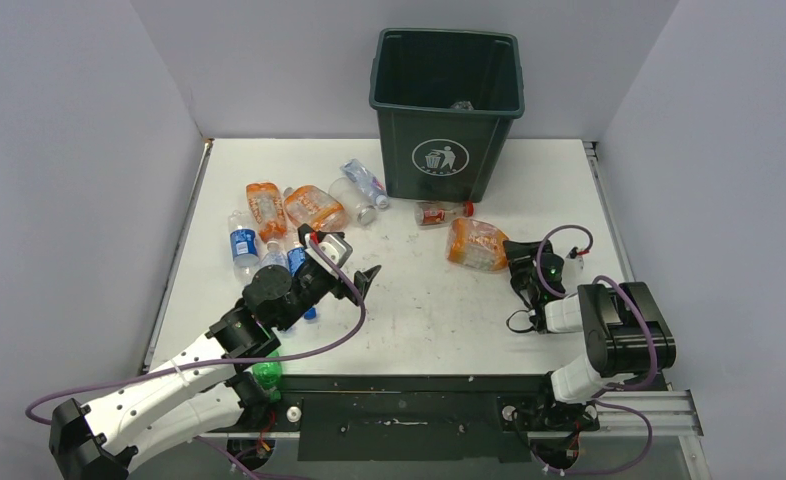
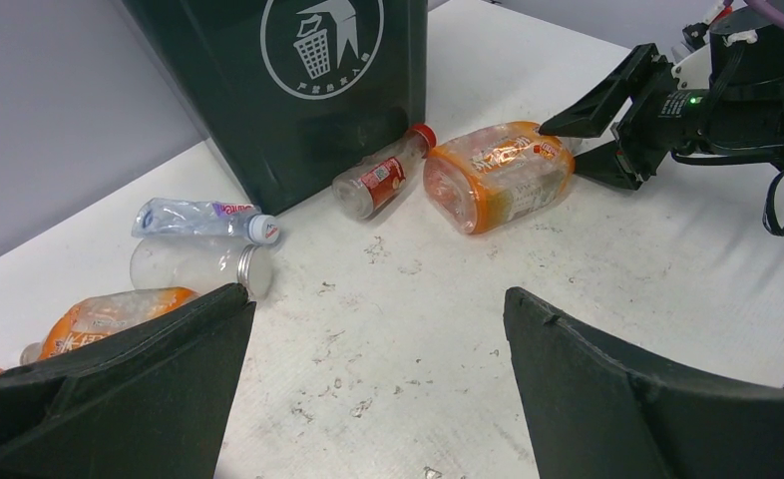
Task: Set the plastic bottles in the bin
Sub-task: Move the plastic bottle to the corner of the board.
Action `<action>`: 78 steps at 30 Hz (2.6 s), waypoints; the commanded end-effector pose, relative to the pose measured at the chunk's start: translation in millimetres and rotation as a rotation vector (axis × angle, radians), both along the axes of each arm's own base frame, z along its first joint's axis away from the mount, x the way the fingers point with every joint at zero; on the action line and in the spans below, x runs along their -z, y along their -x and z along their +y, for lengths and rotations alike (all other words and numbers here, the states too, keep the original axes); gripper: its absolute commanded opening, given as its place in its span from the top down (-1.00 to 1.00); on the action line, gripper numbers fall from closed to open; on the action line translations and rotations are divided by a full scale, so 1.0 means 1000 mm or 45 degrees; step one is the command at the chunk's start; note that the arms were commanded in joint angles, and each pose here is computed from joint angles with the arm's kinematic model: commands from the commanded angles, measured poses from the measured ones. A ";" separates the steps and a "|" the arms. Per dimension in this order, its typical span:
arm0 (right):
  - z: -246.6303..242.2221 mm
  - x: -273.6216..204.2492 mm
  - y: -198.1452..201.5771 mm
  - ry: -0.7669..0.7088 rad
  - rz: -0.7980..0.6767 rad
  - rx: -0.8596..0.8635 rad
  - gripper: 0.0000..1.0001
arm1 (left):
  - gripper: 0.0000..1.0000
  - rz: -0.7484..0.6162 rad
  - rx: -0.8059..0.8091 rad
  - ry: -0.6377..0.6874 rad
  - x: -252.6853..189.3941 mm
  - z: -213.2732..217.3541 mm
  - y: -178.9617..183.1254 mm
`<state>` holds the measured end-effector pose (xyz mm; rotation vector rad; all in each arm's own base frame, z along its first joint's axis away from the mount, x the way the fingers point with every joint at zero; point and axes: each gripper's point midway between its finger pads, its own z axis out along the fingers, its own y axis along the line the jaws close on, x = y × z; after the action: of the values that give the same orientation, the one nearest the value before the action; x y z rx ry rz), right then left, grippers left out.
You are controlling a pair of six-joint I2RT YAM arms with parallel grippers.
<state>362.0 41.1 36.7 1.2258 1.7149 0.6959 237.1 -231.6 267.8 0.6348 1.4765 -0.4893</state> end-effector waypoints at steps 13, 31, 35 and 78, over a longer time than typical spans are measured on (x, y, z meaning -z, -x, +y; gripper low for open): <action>0.002 -0.020 0.035 0.127 0.000 -0.096 0.59 | -0.92 -0.074 0.023 0.087 -0.034 -0.003 0.004; 0.121 -0.085 0.117 0.617 -0.048 -1.238 0.56 | -0.92 0.122 0.278 0.099 -0.022 -0.039 0.026; 0.152 -0.075 0.140 0.734 0.045 -1.485 0.53 | -0.92 0.341 0.509 0.100 -0.012 -0.071 0.043; 0.115 -0.019 0.227 0.296 0.387 -1.162 -0.79 | -0.92 1.193 0.293 0.066 0.166 -0.121 0.065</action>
<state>138.9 153.2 60.4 0.2578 2.5519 0.7537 168.0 -336.8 91.4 0.5787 2.3091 -1.0580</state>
